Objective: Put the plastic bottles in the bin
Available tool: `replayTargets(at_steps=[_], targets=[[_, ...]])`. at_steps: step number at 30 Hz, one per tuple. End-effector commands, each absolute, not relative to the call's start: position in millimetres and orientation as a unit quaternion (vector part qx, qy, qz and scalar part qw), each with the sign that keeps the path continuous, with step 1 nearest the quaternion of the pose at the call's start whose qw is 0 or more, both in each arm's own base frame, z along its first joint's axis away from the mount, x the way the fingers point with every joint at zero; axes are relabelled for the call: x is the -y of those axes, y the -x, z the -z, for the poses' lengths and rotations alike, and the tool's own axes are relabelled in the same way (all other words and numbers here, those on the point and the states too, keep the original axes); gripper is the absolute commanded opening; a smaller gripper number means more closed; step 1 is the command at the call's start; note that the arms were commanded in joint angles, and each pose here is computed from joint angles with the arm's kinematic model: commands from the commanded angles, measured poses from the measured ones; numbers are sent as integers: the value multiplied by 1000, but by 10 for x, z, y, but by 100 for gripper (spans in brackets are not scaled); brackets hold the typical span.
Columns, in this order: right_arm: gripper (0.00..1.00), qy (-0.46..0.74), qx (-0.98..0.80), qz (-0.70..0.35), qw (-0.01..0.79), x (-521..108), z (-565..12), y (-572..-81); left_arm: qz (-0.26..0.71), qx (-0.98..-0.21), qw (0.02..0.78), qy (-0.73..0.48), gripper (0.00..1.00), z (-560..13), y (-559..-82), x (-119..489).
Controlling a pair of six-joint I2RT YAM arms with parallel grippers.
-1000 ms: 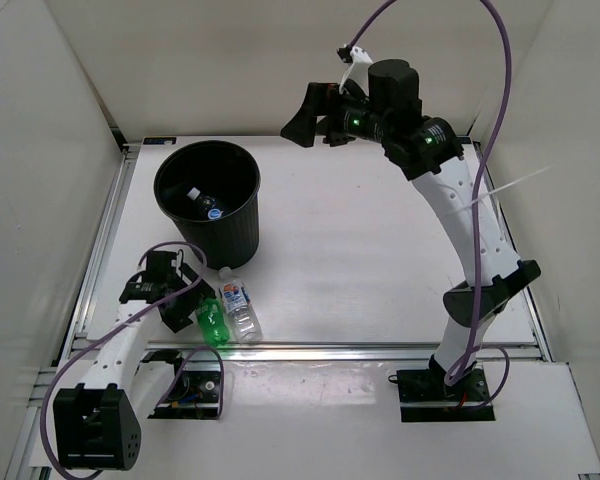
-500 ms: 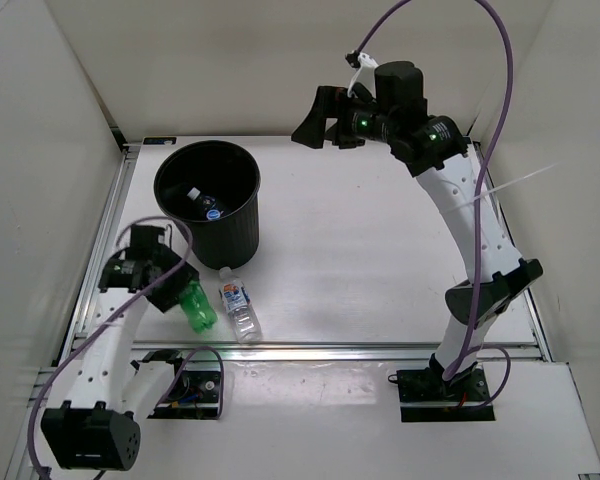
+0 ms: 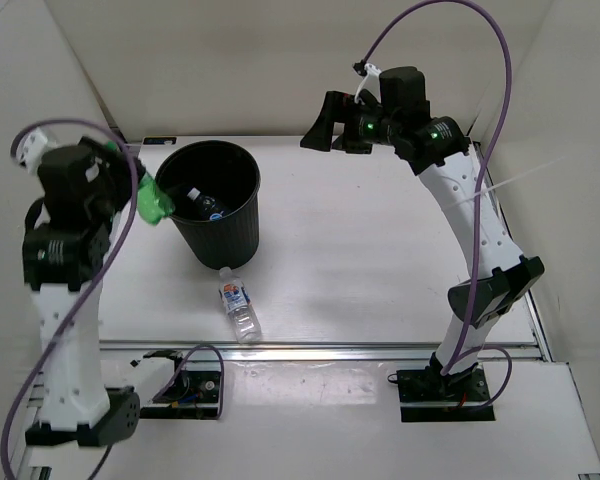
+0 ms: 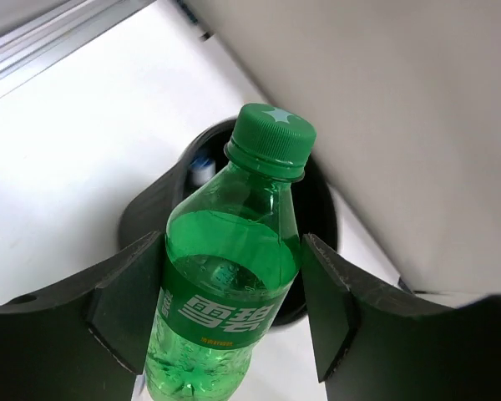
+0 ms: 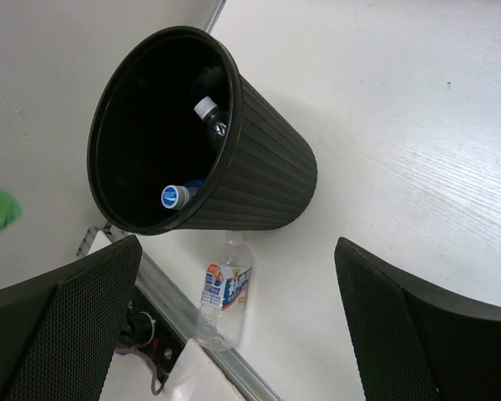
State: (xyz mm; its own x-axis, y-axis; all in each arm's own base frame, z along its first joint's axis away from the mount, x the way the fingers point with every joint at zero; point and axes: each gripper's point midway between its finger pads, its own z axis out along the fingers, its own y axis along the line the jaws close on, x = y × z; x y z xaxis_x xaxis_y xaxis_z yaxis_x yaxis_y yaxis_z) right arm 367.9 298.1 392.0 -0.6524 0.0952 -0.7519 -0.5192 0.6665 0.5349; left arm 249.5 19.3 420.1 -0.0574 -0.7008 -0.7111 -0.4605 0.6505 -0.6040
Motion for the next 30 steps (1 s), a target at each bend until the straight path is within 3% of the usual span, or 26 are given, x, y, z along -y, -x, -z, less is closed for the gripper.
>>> replayTargets(at_steps=[1, 5, 7, 11, 12, 13, 15, 20, 25, 30], targets=[[100, 136, -807, -409, 404, -2986, -4089, -3610, 126, -718, 579, 365, 51, -4360, -3224, -90], [100, 135, -806, -414, 401, -3008, -4102, -3614, 161, -758, 566, 282, 69, -4351, -3685, 266], [100, 138, -805, -417, 399, -3016, -4105, -3601, 155, -769, 549, 287, 100, -4297, -3717, 290], [100, 129, -807, -413, 401, -2899, -4103, -3573, 165, -753, 570, 283, 100, -4346, -3461, 358], [100, 128, -811, -411, 396, -2900, -4055, -3576, 189, -735, 598, 257, 100, -4519, -3188, 427], [100, 122, -815, -407, 393, -2844, -4005, -3586, 188, -755, 580, 240, 100, -4172, -3152, 491], [100, 114, -818, -406, 390, -2800, -3981, -3583, 236, -737, 608, 178, 100, -4218, -2822, 654], [100, 103, -822, -406, 386, -2725, -3947, -3608, 310, -794, 522, 31, 100, -3368, -2363, 1149], [100, 109, -823, -413, 373, -2796, -3886, -3660, 331, -851, 401, 65, 100, -2416, -2155, 1282], [100, 113, -824, -420, 365, -2820, -3878, -3638, 324, -881, 337, 73, 100, -1974, -2105, 1363]])
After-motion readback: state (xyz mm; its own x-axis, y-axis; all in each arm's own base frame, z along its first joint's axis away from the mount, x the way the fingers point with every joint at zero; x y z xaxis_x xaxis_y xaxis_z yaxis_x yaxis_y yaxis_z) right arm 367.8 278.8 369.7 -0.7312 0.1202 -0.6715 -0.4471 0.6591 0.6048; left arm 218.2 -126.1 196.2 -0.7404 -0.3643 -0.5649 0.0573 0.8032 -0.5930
